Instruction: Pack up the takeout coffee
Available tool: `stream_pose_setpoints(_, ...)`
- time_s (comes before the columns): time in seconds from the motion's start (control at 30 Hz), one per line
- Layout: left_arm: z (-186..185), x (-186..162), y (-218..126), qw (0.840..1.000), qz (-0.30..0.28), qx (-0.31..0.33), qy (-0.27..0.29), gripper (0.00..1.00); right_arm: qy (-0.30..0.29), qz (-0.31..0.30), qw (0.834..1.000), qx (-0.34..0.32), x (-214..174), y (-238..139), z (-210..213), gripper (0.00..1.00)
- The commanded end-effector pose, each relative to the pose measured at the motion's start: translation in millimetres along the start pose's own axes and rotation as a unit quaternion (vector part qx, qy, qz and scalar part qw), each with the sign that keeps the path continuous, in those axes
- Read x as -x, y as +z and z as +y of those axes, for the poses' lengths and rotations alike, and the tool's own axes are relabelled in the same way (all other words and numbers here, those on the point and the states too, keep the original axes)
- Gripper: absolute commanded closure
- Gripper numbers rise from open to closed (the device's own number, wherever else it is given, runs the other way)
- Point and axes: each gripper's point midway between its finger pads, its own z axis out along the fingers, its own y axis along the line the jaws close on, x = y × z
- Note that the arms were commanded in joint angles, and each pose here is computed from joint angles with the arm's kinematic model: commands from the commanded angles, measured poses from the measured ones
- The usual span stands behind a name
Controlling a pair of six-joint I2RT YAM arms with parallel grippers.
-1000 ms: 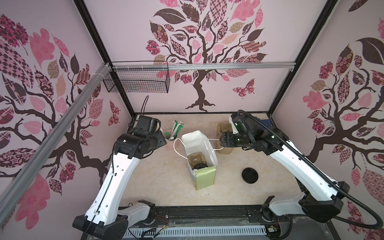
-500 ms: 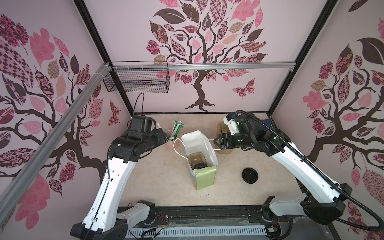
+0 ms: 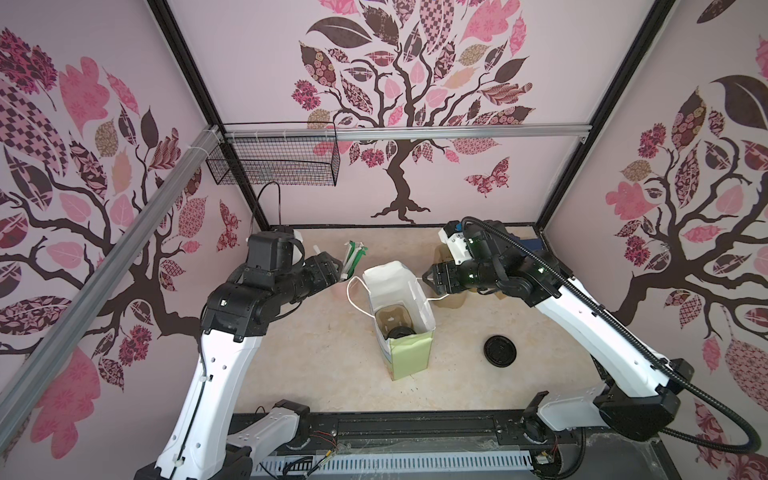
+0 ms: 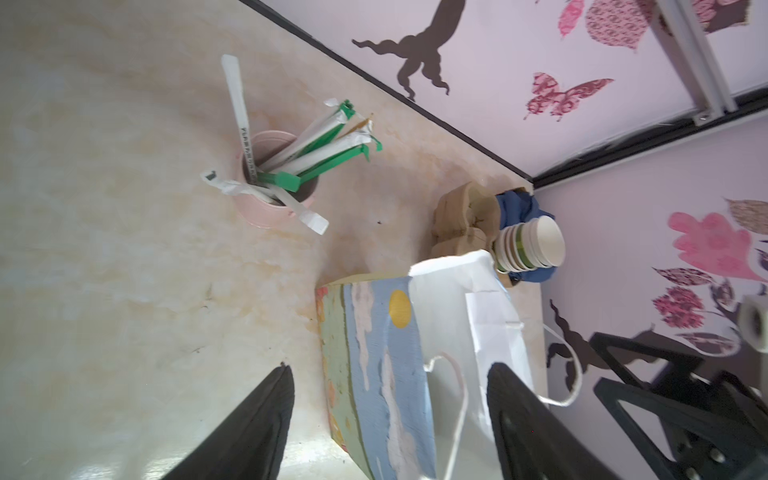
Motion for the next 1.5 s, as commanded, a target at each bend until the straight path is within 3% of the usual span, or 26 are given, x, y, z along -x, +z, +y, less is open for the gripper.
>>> stream_pose_setpoints(0.0, 26, 18, 7, 0.996, -0.048, 0.074, 0.002, 0.24, 0.039, -0.059, 0.996, -0.052, 17, -19, -21, 0.22)
stream_pose_setpoints(0.17, 53, 30, 29, 0.984, -0.047, 0.170, -0.024, 0.30, 0.083, -0.086, 0.989, -0.087, 24, -23, -53, 0.21)
stream_pose_setpoints(0.33, 55, 21, 62, 0.981, 0.013, 0.192, -0.031, 0.34, 0.102, -0.119, 0.982, -0.106, 29, -40, -65, 0.21)
stream_pose_setpoints(0.47, 51, 25, 93, 0.983, 0.019, 0.178, -0.050, 0.36, 0.110, -0.120, 0.982, -0.099, 24, -41, -65, 0.22)
stream_pose_setpoints(0.7, 47, 31, 133, 0.983, 0.034, 0.171, -0.050, 0.49, 0.116, -0.129, 0.980, -0.094, 22, -49, -65, 0.22)
stream_pose_setpoints(0.87, 67, 31, 148, 0.976, 0.042, 0.210, -0.045, 0.55, 0.117, -0.132, 0.980, -0.095, 19, -54, -66, 0.22)
stream_pose_setpoints(1.1, 61, 38, 170, 0.979, 0.044, 0.197, -0.038, 0.66, 0.122, -0.138, 0.978, -0.095, 18, -59, -67, 0.22)
stream_pose_setpoints(1.47, 66, 35, 174, 0.976, 0.049, 0.207, -0.041, 0.87, 0.129, -0.139, 0.977, -0.095, 16, -61, -68, 0.22)
